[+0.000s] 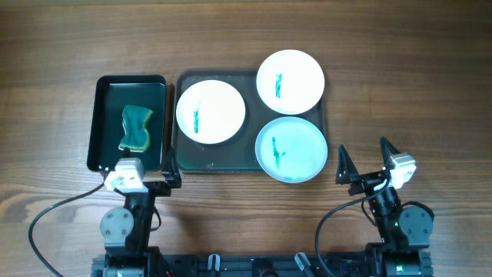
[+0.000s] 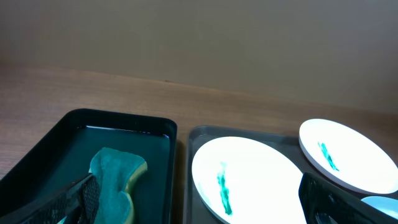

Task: Clean dirty plates on tray and stack at the side
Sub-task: 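Raise both arms from rest toward the sponge tray and plates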

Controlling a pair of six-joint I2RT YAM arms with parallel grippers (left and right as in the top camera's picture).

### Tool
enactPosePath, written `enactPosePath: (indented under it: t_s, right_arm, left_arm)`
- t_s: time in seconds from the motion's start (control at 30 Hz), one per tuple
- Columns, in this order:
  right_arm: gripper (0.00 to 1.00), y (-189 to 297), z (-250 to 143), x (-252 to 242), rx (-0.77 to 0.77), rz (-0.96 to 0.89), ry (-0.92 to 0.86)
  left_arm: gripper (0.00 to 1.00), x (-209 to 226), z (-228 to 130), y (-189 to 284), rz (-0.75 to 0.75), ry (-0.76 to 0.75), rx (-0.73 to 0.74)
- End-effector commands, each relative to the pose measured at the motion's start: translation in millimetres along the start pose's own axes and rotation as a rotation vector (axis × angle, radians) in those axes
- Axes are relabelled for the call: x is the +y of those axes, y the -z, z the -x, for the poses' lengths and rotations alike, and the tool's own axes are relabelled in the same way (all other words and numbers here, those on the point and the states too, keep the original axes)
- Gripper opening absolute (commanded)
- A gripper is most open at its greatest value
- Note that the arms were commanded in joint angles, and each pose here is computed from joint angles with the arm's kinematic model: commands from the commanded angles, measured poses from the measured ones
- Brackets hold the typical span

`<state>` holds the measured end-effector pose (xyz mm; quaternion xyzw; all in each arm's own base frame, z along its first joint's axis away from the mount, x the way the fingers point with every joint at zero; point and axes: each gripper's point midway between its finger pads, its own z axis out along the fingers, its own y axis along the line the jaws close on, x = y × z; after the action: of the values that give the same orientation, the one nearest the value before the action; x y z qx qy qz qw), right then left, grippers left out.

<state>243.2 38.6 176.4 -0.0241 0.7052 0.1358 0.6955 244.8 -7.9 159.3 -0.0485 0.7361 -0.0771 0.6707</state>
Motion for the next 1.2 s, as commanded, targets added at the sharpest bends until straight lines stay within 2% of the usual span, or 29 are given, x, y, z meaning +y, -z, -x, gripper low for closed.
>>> enactPosePath:
  t_s: [0.0, 0.37, 0.67, 0.97, 1.17]
  right_arm:
    - [1.0, 0, 2, 4, -0.008, 0.018, -0.01]
    - [1.0, 0, 2, 4, -0.008, 0.018, -0.012]
    - [0.99, 0, 1, 4, -0.003, 0.022, -0.085]
    - [1.0, -5, -21, 14, 0.115, 0.086, -0.11]
    - [1.0, -9, -10, 16, 0.138, 0.09, -0.095]
  left_arm:
    - [1.0, -2, -2, 0, -0.013, 0.005, -0.001]
    - [1.0, -2, -2, 0, -0.013, 0.005, -0.001]
    - [1.0, -2, -2, 0, -0.01, 0.006, -0.002]
    - [1.0, 0, -2, 0, 0.0, 0.006, 0.0]
    - [1.0, 0, 3, 1, 0.003, 0.005, -0.012]
